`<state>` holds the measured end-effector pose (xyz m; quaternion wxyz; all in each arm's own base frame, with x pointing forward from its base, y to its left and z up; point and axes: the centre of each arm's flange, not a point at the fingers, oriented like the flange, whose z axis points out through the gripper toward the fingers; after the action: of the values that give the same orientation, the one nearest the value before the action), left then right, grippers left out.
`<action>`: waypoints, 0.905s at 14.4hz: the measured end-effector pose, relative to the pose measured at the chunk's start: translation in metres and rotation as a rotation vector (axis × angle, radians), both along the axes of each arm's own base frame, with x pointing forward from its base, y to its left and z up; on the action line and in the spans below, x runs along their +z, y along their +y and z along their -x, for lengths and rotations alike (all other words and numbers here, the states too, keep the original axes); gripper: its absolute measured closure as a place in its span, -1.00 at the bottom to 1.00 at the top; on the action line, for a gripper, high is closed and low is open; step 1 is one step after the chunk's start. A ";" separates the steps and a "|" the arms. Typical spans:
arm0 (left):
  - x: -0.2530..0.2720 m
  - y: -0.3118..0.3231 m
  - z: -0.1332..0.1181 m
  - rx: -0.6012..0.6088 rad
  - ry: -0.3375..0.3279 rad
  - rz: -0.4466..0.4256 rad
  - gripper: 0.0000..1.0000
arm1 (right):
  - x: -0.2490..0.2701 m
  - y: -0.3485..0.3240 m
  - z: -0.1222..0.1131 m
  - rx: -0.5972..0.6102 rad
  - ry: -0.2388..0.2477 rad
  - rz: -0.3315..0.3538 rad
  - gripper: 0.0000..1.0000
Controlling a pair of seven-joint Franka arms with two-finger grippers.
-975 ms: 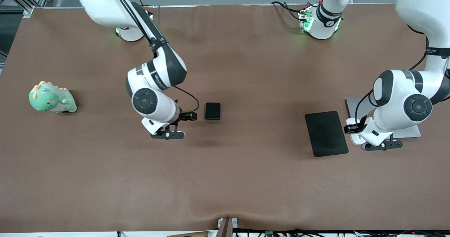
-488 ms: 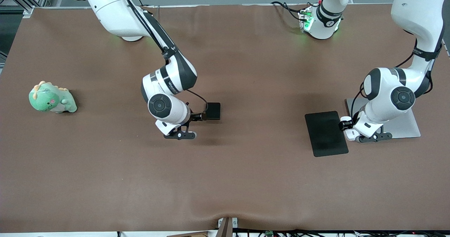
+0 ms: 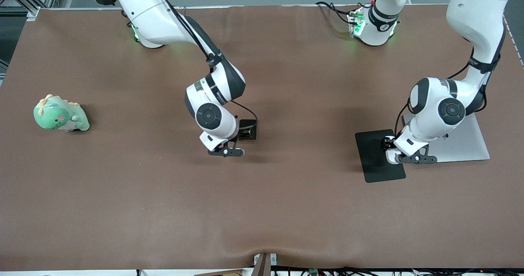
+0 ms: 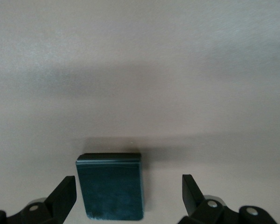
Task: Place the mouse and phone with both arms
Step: 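Lower the mouse onto the pad while the right gripper grasps the phone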
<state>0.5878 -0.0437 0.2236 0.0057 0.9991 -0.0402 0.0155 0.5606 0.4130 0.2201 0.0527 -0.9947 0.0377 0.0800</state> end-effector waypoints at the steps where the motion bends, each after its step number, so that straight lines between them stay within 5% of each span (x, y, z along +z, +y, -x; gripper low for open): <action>1: -0.008 -0.001 0.000 -0.003 -0.002 0.006 -0.22 | -0.005 0.005 0.003 0.000 -0.002 0.001 -1.00; 9: -0.033 -0.004 -0.006 -0.003 -0.027 0.028 -0.22 | -0.038 0.028 0.026 0.009 -0.017 0.007 -1.00; 11: -0.036 -0.004 -0.006 -0.003 -0.026 0.030 -0.30 | -0.041 0.029 0.029 0.011 -0.014 0.010 -0.99; 13: -0.034 -0.004 -0.010 -0.002 -0.039 0.032 -0.59 | -0.041 0.032 0.031 0.016 -0.014 0.011 -0.93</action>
<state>0.5976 -0.0475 0.1900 0.0212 0.9983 -0.0408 0.0354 0.5292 0.4447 0.1791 0.0469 -0.9957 0.0300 0.0735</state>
